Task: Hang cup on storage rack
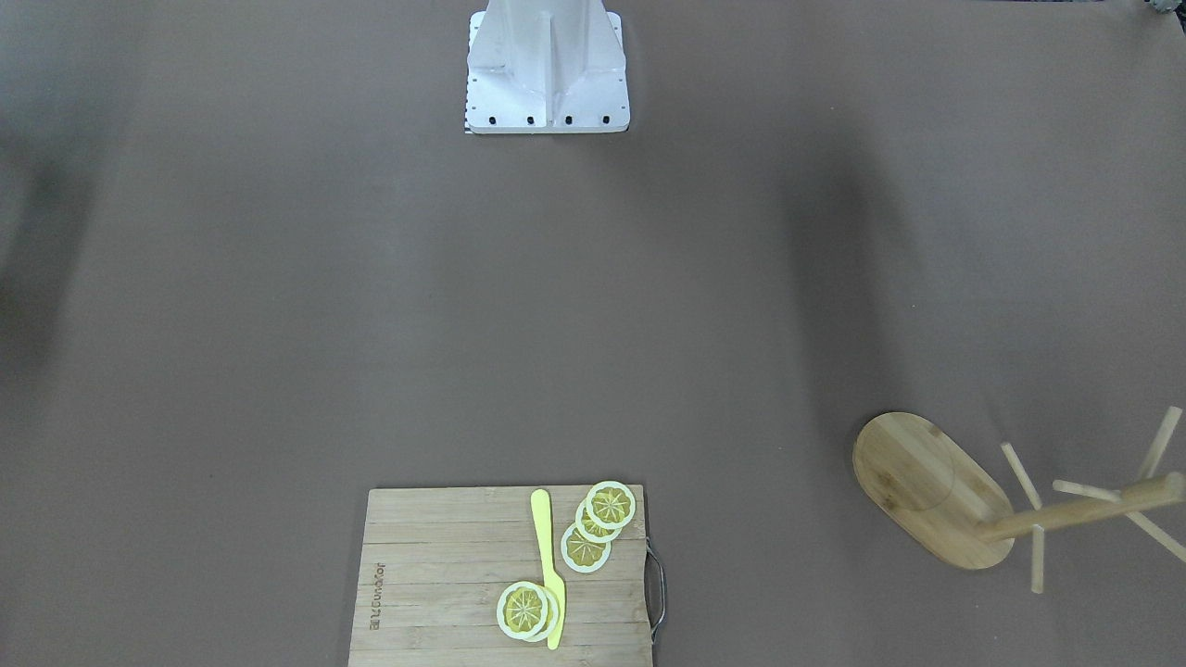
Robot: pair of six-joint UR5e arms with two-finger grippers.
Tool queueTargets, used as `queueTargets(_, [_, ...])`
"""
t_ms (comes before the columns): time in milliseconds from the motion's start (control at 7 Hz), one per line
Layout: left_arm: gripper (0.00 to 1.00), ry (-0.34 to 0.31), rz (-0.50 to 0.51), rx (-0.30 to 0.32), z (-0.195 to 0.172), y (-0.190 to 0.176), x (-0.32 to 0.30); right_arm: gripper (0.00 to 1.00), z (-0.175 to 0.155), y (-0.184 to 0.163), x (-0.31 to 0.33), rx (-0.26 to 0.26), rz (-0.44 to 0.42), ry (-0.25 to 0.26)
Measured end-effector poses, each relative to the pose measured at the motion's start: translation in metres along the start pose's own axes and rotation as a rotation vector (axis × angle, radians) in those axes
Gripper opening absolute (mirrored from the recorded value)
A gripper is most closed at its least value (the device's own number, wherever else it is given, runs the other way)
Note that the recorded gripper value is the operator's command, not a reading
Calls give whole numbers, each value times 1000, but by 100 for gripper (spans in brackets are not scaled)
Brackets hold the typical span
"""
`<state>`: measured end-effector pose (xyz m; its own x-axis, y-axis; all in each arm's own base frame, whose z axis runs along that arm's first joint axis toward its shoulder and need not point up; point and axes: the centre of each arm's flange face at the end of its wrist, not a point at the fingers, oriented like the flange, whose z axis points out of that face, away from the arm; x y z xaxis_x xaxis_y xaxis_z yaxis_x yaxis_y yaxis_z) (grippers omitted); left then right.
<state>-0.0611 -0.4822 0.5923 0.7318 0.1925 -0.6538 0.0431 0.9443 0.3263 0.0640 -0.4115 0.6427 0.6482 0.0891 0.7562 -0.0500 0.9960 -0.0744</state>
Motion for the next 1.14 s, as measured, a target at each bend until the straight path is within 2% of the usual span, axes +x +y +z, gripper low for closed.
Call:
queueTargets(286, [99,4,10,11,-5,-2,4,100,14,44,45,-29,115,-3])
queueTargets(571, [99,4,13,14,-6,-3,6,99,19,65,65,-37,225,-6])
queueTargets(857, [99,4,15,15,-7,-5,6,100,20,43,71,-27,277,8])
queueTargets(1143, [99,4,14,15,-6,-5,6,100,34,27,89,1,282,9])
